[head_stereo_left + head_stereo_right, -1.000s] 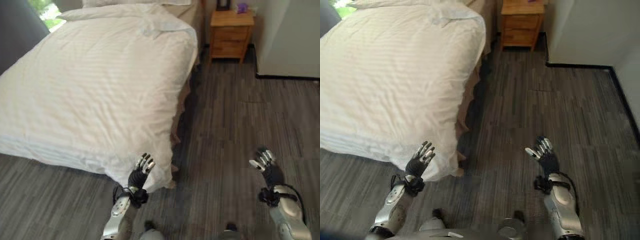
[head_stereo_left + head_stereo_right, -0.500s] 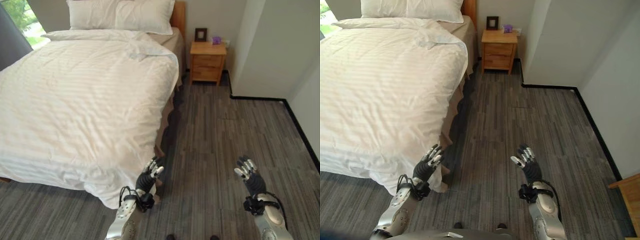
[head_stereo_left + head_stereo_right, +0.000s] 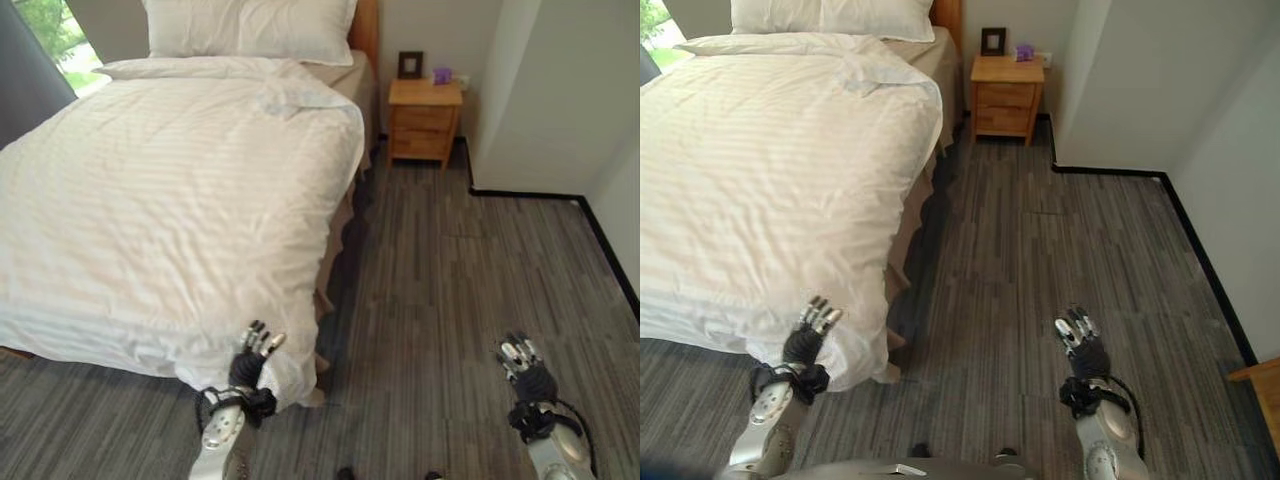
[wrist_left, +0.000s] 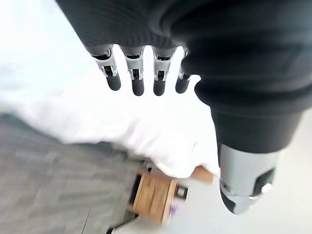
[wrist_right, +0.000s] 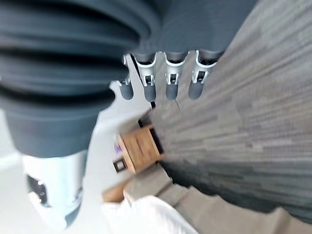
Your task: Making the bed.
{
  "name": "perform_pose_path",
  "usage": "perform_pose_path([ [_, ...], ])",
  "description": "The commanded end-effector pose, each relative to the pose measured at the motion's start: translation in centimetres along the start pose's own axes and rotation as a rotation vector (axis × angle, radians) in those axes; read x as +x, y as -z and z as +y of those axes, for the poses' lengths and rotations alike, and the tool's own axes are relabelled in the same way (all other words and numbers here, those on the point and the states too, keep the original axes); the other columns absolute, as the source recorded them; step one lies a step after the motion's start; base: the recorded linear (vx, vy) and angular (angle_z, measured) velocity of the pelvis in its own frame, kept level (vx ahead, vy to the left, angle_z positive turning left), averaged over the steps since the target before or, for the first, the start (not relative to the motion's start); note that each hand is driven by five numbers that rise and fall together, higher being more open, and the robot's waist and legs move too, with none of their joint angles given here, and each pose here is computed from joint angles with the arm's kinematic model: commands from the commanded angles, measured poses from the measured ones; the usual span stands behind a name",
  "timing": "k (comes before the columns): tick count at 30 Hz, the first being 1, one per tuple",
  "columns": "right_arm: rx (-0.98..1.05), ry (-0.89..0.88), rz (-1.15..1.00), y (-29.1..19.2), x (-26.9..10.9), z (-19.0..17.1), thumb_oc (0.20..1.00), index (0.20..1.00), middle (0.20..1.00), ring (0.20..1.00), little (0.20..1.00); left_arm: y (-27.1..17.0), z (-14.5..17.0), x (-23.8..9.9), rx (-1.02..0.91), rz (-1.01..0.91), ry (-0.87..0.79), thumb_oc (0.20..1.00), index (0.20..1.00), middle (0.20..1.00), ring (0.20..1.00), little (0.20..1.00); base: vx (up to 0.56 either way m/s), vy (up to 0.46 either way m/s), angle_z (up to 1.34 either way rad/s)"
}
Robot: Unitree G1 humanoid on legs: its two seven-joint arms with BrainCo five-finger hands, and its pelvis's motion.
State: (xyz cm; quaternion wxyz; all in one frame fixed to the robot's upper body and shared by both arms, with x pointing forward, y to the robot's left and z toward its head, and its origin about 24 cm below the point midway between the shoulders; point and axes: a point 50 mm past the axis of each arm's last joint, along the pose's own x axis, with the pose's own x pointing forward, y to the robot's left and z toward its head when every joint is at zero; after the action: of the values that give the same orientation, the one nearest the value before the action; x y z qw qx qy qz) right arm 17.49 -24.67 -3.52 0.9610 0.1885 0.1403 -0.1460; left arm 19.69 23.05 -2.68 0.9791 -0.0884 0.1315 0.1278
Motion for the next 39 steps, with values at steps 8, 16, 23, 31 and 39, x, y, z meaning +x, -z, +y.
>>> perform_pose_path([
  [8,-0.031,-0.162,-0.085,-1.7,1.4,3.3,1.0,1.0,1.0,1.0,1.0,-2.9,0.4,0.5,0.027,-0.125,0.065,1.0,1.0,1.0,1.0,1.0,0.04,0.114,-0.05],
  [16,-0.109,-0.162,-0.13,-2.5,1.6,3.4,1.0,1.0,1.0,1.0,1.0,-4.6,0.6,1.5,0.038,-0.179,0.096,1.0,1.0,1.0,1.0,1.0,0.03,0.14,-0.23],
  [23,-0.022,-0.129,-0.128,-2.1,1.1,2.9,1.0,1.0,1.0,1.0,1.0,-4.9,1.1,1.6,0.046,-0.186,0.089,1.0,1.0,1.0,1.0,1.0,0.32,-0.056,-0.22],
  [31,-0.08,-0.158,-0.156,-3.0,1.0,2.8,1.0,1.0,1.0,1.0,1.0,-4.9,-1.0,2.5,0.027,-0.193,0.145,1.0,1.0,1.0,1.0,1.0,0.42,-0.218,0.33],
  [39,-0.087,-0.093,-0.23,-5.7,2.3,1.5,1.0,1.0,1.0,1.0,1.0,-4.4,-2.5,2.3,-0.143,-0.174,0.19,1.0,1.0,1.0,1.0,1.0,0.35,-0.35,0.09],
])
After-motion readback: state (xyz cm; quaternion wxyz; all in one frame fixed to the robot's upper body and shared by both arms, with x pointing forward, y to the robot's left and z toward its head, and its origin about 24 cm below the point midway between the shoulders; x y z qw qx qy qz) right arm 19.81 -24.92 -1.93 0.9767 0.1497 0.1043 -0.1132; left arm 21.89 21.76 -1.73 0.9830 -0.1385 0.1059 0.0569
